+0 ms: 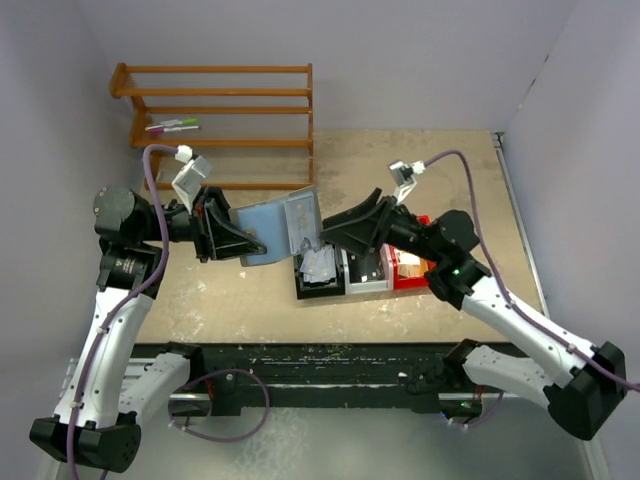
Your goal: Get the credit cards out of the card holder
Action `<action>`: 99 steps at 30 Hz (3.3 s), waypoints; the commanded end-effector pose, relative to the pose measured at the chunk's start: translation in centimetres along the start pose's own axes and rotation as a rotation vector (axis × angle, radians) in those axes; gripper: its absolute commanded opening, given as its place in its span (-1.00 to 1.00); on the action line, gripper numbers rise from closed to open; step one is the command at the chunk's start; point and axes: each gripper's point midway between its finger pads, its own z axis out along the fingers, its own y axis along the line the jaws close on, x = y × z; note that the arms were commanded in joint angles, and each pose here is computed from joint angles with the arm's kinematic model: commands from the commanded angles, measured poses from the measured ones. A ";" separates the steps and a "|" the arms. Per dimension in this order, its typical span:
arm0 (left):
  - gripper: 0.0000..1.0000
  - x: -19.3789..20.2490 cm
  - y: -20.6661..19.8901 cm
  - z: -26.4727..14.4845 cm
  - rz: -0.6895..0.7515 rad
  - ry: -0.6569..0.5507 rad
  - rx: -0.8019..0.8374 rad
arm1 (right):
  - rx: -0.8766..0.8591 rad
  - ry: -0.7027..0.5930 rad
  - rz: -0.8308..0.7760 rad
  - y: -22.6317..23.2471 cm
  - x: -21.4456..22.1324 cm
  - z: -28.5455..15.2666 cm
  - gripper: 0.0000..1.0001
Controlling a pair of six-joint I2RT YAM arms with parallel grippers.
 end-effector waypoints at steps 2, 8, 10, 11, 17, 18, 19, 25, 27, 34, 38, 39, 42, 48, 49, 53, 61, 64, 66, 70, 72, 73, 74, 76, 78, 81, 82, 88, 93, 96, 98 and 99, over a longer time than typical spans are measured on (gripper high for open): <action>-1.00 -1.1 -0.6 0.1 0.064 -0.025 0.002 | -0.167 -0.006 -0.020 3.9 -0.1 2.3 0.87; -1.00 -1.0 -0.7 0.1 0.065 -0.023 0.004 | -0.269 -0.014 -0.002 5.8 0.1 2.5 0.35; -1.00 -0.8 -0.4 0.1 0.064 -0.018 0.003 | -0.260 -0.008 -0.015 5.9 0.2 2.3 -0.33; -0.97 -0.6 -0.1 0.1 0.067 -0.014 0.000 | -0.243 0.002 -0.019 5.7 0.3 2.2 -0.65; 0.53 1.2 2.3 -0.1 0.065 0.024 -0.069 | -0.128 0.162 -0.126 6.1 0.9 1.7 -1.00; 0.63 1.3 2.6 -0.2 0.075 0.029 -0.083 | -0.080 0.229 -0.186 5.2 1.4 1.8 -1.00; 0.69 1.4 2.8 -0.2 0.088 0.037 -0.088 | -0.021 0.280 -0.226 4.2 1.6 1.8 -1.00; 0.79 0.7 3.1 -0.4 0.195 0.056 -0.123 | 0.174 0.587 -0.250 -0.5 5.0 0.0 -1.00; 0.80 0.4 3.1 -0.5 0.237 0.062 -0.131 | 0.187 0.621 -0.263 -0.9 5.3 -0.3 -1.00; 0.82 0.6 4.0 -0.6 0.248 0.072 -0.161 | 0.179 0.689 -0.292 -1.0 5.8 -0.2 -1.00; 0.81 1.9 6.3 -0.6 0.206 0.090 -0.184 | 0.150 0.731 -0.304 -0.9 6.8 0.5 -1.00; 0.80 2.2 6.9 -0.6 0.193 0.098 -0.188 | 0.136 0.741 -0.303 -0.8 7.1 0.7 -1.00; 0.79 2.9 7.2 -0.5 0.154 0.115 -0.152 | 0.089 0.761 -0.298 -0.4 8.0 1.4 -1.00; 0.71 4.1 6.1 -0.3 0.086 0.117 -0.067 | 0.040 0.817 -0.300 -0.1 9.4 2.6 -1.00; 0.69 4.5 5.9 -0.3 0.069 0.119 -0.053 | 0.035 0.826 -0.301 -0.1 9.6 2.8 -1.00; 0.52 5.8 5.6 -0.4 0.021 0.125 -0.021 | 0.026 0.848 -0.296 -0.5 10.0 3.4 -1.00; -0.49 6.3 6.0 -0.5 0.014 0.134 -0.031 | 0.023 0.790 -0.312 -0.4 9.2 4.9 -0.88; -0.81 5.7 6.3 -0.4 0.023 0.126 -0.059 | 0.029 0.705 -0.263 0.6 8.5 5.1 -0.26; -0.89 4.9 6.4 -0.3 0.022 0.110 -0.086 | 0.061 0.567 -0.249 0.8 7.1 5.7 0.10; -0.98 3.2 6.0 -0.1 0.002 0.047 -0.114 | -0.004 0.265 -0.166 1.8 5.3 5.6 0.35; -1.00 1.9 5.5 0.1 -0.008 0.002 -0.126 | -0.093 0.093 -0.122 3.3 3.8 4.9 0.36; -1.00 1.6 5.5 0.2 -0.021 -0.014 -0.132 | -0.116 0.039 -0.079 3.6 3.5 4.3 0.35; -1.00 1.2 5.5 0.2 -0.035 -0.031 -0.139 | -0.146 -0.008 -0.070 3.7 3.3 3.9 0.34; -1.00 0.6 5.4 0.3 -0.068 -0.059 -0.146 | -0.178 -0.047 -0.027 3.7 3.3 3.5 0.32; -1.00 0.2 5.5 0.4 -0.101 -0.086 -0.154 | -0.206 -0.045 -0.002 3.9 3.7 3.7 0.30; -1.00 -0.1 5.4 0.4 -0.138 -0.116 -0.160 | -0.232 -0.037 0.014 4.0 4.2 4.4 0.18; -1.00 -0.2 5.4 0.4 -0.143 -0.120 -0.157 | -0.238 -0.038 0.014 4.2 4.2 4.4 0.07; -0.23 1.4 5.1 0.3 -0.145 -0.057 -0.137 | -0.181 0.093 -0.008 4.0 5.6 4.3 -1.00; 0.32 2.4 4.4 0.0 -0.016 0.035 -0.098 | -0.073 0.466 -0.147 2.8 9.1 3.7 -1.00; 0.30 3.1 4.3 -0.2 0.050 0.082 -0.058 | -0.015 0.696 -0.184 0.9 11.1 3.2 -1.00; 0.24 3.8 4.7 -0.3 0.097 0.116 -0.040 | 0.046 0.780 -0.235 -0.6 11.4 3.1 -1.00; 0.20 4.0 4.8 -0.4 0.105 0.129 -0.037 | 0.057 0.821 -0.234 -1.0 11.6 3.0 -1.00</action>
